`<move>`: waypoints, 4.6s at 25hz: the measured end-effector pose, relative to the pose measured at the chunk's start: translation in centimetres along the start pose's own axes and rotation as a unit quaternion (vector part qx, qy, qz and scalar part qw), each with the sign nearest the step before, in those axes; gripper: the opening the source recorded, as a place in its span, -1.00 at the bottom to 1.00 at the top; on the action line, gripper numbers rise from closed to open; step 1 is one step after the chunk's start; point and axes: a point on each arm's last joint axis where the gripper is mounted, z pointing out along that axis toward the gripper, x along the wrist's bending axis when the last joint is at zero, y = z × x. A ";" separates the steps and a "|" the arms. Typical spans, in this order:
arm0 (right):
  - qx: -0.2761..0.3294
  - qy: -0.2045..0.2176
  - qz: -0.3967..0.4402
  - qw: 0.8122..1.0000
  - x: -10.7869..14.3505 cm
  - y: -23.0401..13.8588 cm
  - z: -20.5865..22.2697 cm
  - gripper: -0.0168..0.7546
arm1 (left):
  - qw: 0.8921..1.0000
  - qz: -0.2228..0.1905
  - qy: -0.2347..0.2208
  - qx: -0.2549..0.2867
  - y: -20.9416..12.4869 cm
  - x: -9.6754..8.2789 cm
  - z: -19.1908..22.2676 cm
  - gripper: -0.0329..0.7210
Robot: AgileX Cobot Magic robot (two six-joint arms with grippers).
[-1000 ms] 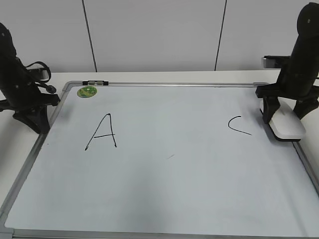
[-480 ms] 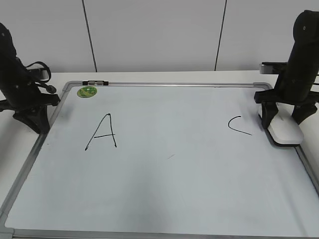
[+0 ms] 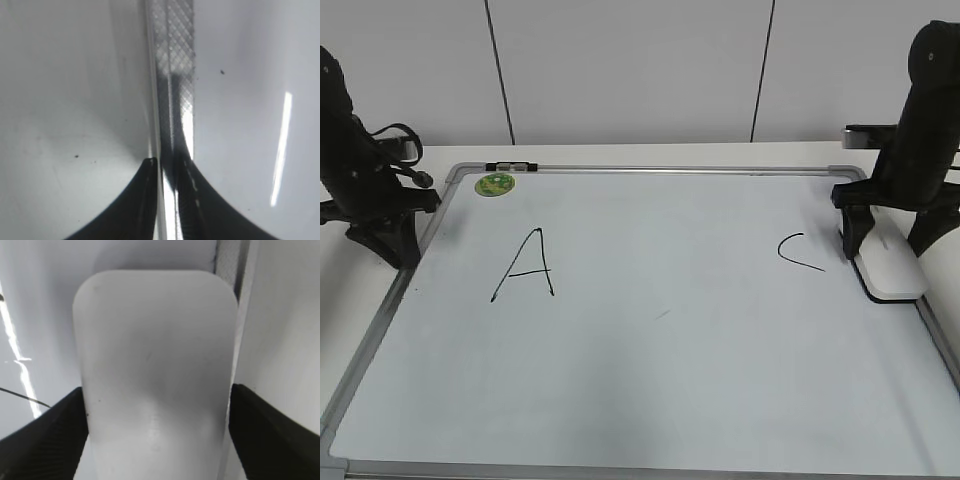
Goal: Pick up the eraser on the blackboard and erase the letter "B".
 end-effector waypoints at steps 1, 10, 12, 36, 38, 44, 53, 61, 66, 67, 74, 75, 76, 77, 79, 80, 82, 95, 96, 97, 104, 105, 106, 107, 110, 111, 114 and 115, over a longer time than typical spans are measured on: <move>0.000 0.000 0.000 1.000 0.0 0.0 0.0 0.74 | 1.000 -0.001 -0.002 0.000 0.0 0.0 0.0 -0.60; -0.001 0.000 0.004 1.000 0.0 0.0 -0.1 0.75 | 0.998 0.014 0.010 -0.053 -0.3 -0.8 -4.7 0.21; -0.010 0.000 0.009 1.000 0.0 -0.1 -0.8 0.75 | 0.997 0.018 0.013 -0.077 -0.6 -1.2 -6.7 0.46; -0.139 -0.004 -0.038 0.990 5.3 -14.7 -12.3 0.48 | 0.966 0.033 0.048 -0.252 -18.3 -4.5 -20.8 0.63; -0.140 -0.007 -0.042 0.989 5.3 -16.3 -11.6 0.48 | 0.959 0.037 0.054 -0.274 -21.4 -4.6 -21.2 0.63; -0.150 -0.006 -0.039 0.988 4.2 -22.3 -10.7 0.48 | 0.943 0.047 0.068 -0.324 -29.5 -4.6 -20.8 0.59; -0.247 0.007 -0.038 0.968 2.4 -32.0 -11.2 0.48 | 0.911 0.061 0.069 -0.401 -39.4 -4.3 -17.7 0.59; -0.326 0.012 -0.037 0.945 0.9 -39.3 -9.5 0.48 | 0.886 0.072 0.068 -0.453 -44.5 -4.1 -16.0 0.58; -0.365 0.004 -0.061 0.929 0.6 -40.7 -9.8 0.44 | 0.892 0.070 0.068 -0.441 -44.5 -3.9 -14.8 0.58; -0.365 0.004 -0.063 0.929 0.6 -40.7 -9.7 0.44 | 0.893 0.070 0.068 -0.440 -44.5 -3.9 -14.7 0.58; -0.361 0.002 -0.065 0.930 0.6 -40.7 -9.6 0.40 | 0.888 0.069 0.063 -0.451 -44.0 -3.8 -14.3 0.58; -0.361 0.002 -0.065 0.930 0.6 -40.7 -9.6 0.40 | 0.887 0.069 0.063 -0.452 -43.9 -3.8 -14.3 0.58; -0.361 0.002 -0.065 0.930 0.6 -40.7 -9.6 0.40 | 0.887 0.069 0.063 -0.453 -43.9 -3.8 -14.3 0.58; -0.361 0.002 -0.065 0.930 0.6 -40.7 -9.6 0.40 | 0.887 0.069 0.063 -0.453 -43.9 -3.8 -14.3 0.58; -0.359 0.002 -0.065 0.931 0.6 -40.7 -9.5 0.40 | 0.887 0.069 0.059 -0.453 -43.9 -3.9 -14.3 0.58; -0.359 0.002 -0.065 0.931 0.6 -40.7 -9.5 0.40 | 0.887 0.069 0.057 -0.453 -43.9 -3.9 -14.3 0.58; -0.359 0.002 -0.065 0.931 0.6 -40.7 -9.5 0.40 | 0.887 0.069 0.055 -0.453 -43.9 -3.9 -14.3 0.58; -0.359 0.002 -0.066 0.931 0.6 -40.7 -9.5 0.40 | 0.887 0.069 0.054 -0.453 -43.9 -3.9 -14.2 0.58; -0.361 0.002 -0.066 0.930 0.6 -40.7 -9.5 0.40 | 0.887 0.069 0.054 -0.453 -43.9 -3.9 -14.2 0.58; -0.362 0.002 -0.065 0.930 0.6 -40.8 -9.5 0.40 | 0.887 0.069 0.054 -0.453 -43.9 -3.9 -14.2 0.58; -0.379 0.004 -0.065 0.923 0.5 -41.4 -9.7 0.40 | 0.883 0.053 0.063 -0.462 -44.1 -3.9 -14.3 0.58; -0.390 0.005 -0.063 0.919 0.4 -41.7 -9.7 0.40 | 0.880 0.053 0.063 -0.468 -44.3 -3.9 -14.3 0.58; -0.399 0.005 -0.060 0.915 0.4 -42.0 -9.8 0.40 | 0.876 0.054 0.064 -0.474 -44.5 -4.0 -14.3 0.58; -0.409 0.006 -0.058 0.911 0.3 -42.3 -9.8 0.40 | 0.873 0.055 0.064 -0.481 -44.8 -4.0 -14.3 0.58; -0.435 0.002 -0.042 0.899 0.1 -43.2 -9.9 0.40 | 0.861 0.058 0.065 -0.502 -45.5 -4.0 -14.2 0.58; -0.444 0.000 -0.036 0.895 0.1 -43.5 -9.9 0.40 | 0.858 0.059 0.065 -0.506 -45.7 -4.0 -14.2 0.58; -0.465 -0.005 -0.022 0.885 0.0 -44.2 -9.9 0.40 | 0.857 0.059 0.063 -0.508 -45.7 -4.1 -14.2 0.58; -0.474 -0.006 -0.018 0.880 -0.1 -44.5 -9.9 0.40 | 0.857 0.059 0.063 -0.508 -45.7 -4.1 -14.2 0.58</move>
